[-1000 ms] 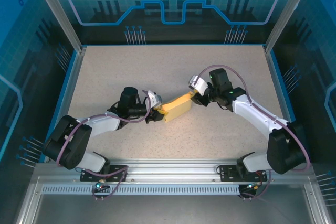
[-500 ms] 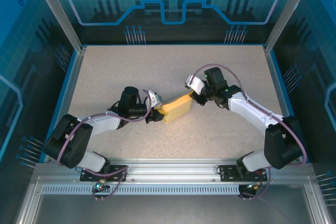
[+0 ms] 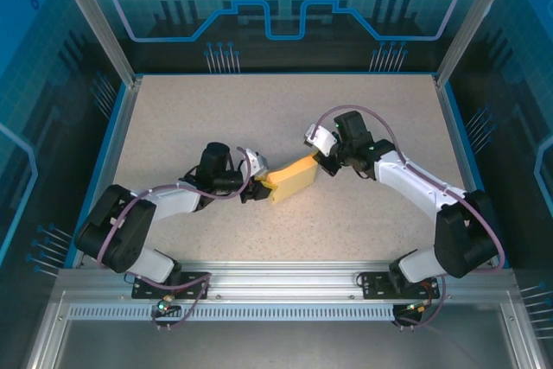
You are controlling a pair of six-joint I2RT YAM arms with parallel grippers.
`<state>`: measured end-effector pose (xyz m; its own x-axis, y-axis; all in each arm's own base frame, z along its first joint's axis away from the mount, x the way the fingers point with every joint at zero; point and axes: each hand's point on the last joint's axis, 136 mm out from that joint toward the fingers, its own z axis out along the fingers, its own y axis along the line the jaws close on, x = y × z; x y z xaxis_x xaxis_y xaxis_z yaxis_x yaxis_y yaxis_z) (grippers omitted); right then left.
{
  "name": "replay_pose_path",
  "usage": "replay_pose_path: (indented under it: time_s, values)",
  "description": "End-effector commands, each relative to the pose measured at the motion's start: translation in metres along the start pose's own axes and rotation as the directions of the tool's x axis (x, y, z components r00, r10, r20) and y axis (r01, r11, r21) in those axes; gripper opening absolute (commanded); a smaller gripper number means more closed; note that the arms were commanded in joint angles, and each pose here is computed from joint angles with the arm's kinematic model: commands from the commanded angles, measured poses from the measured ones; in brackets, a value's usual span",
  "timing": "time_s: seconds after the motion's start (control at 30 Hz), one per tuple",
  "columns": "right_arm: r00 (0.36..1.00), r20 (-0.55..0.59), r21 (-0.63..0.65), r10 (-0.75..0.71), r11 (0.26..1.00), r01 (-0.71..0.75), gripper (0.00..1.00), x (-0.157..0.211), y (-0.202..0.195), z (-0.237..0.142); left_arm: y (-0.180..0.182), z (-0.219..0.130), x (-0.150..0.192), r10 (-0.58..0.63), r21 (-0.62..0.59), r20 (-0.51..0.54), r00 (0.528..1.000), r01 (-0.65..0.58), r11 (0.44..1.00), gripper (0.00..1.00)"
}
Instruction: Fold the paper box
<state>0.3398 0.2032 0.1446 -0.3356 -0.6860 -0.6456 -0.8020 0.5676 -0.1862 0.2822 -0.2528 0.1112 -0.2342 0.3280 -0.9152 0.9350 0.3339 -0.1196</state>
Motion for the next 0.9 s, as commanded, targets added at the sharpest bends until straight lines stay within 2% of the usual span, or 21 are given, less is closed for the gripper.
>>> replay_pose_path:
  time_s: [0.0, 0.13, 0.4, 0.87]
  values:
    - [0.995, -0.041, 0.031, 0.092, 0.995, -0.091, 0.05, -0.005, -0.007, -0.007, 0.002, 0.004, -0.010, 0.024, 0.002, 0.026, 0.999, -0.024, 1.000, 0.38]
    - [0.981, -0.078, 0.029, 0.175, 0.984, -0.173, 0.05, -0.003, -0.003, -0.010, 0.002, 0.009, -0.005, 0.031, -0.015, 0.004, 1.000, -0.031, 0.999, 0.42]
    - [0.965, -0.117, 0.048, 0.236, 0.972, -0.232, 0.04, -0.001, 0.006, -0.008, 0.002, 0.017, -0.001, 0.035, -0.029, -0.015, 0.999, -0.035, 0.999, 0.51]
    - [0.927, -0.170, 0.082, 0.333, 0.943, -0.323, 0.04, -0.001, 0.007, -0.011, 0.003, 0.022, 0.006, 0.052, -0.075, -0.075, 0.996, -0.058, 0.996, 0.53]
